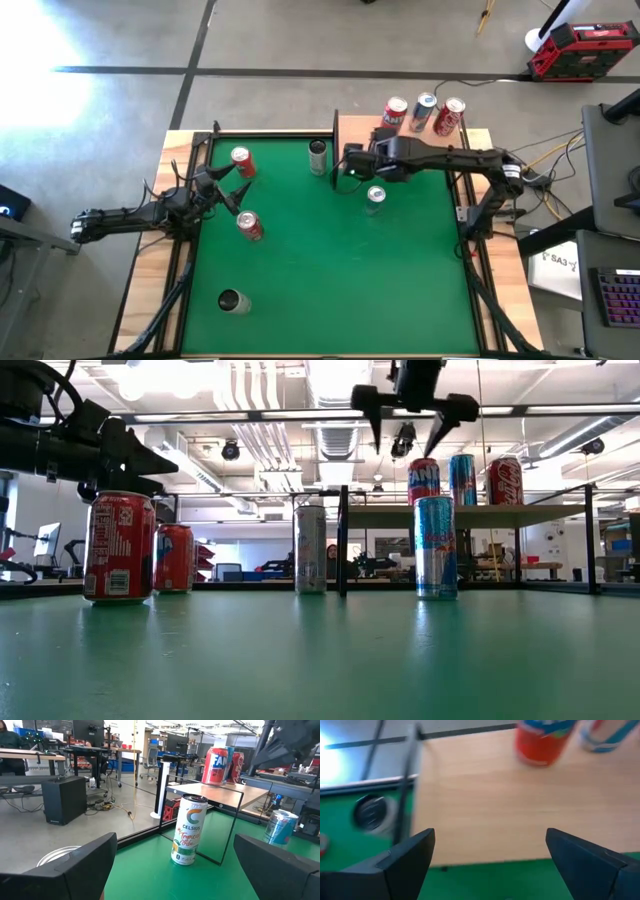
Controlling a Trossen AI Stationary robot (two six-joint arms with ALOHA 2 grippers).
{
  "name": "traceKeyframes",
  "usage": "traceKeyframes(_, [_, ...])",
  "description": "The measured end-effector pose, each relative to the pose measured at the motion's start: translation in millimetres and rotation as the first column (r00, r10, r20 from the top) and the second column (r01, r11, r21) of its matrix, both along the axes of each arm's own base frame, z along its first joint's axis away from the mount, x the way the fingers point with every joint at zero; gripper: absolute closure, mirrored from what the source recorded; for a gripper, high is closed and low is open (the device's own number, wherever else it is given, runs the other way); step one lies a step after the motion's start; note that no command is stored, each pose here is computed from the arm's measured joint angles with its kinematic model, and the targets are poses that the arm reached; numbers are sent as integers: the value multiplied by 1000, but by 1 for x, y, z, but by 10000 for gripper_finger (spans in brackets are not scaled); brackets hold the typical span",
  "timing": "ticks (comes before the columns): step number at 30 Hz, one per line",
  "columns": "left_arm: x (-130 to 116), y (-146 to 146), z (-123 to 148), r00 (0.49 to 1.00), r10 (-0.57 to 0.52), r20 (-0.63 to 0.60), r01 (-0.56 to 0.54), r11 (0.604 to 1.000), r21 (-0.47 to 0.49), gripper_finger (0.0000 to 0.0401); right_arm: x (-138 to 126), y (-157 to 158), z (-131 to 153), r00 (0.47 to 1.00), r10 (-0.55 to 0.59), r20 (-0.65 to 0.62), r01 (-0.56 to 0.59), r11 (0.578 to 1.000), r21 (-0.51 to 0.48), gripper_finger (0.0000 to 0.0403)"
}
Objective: Place canned beverage on shelf
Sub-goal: Put the blue soda can on the shelf aligned with the other blue soda can
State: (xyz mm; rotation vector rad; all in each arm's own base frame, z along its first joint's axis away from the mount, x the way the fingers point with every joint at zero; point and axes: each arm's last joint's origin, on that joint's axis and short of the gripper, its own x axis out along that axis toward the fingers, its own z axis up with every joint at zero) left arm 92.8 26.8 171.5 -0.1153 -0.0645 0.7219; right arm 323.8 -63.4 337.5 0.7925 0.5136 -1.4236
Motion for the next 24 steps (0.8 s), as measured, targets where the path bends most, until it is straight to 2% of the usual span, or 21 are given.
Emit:
traceKeyframes(7, [0, 0, 0, 1000, 0, 0, 0, 1000, 0, 15, 11, 18, 1, 994, 103, 43, -103, 995, -9, 30])
traceKeyframes(13, [0, 0, 0, 1000, 0, 0, 0, 1000, 0, 15, 12, 42, -5, 985, 161, 58, -168, 976, 138, 30])
traceKeyframes(15, [0, 0, 0, 1000, 0, 0, 0, 1000, 0, 15, 11, 51, -8, 988, 140, 70, -151, 968, 200, 30])
traceKeyframes(18, [0, 0, 0, 1000, 0, 0, 0, 1000, 0, 15, 8, 63, -12, 995, 50, 82, -70, 961, 266, 30])
traceKeyframes(24, [0, 0, 0, 1000, 0, 0, 0, 1000, 0, 15, 2, 81, -15, 997, -27, 69, 2, 936, 351, 30])
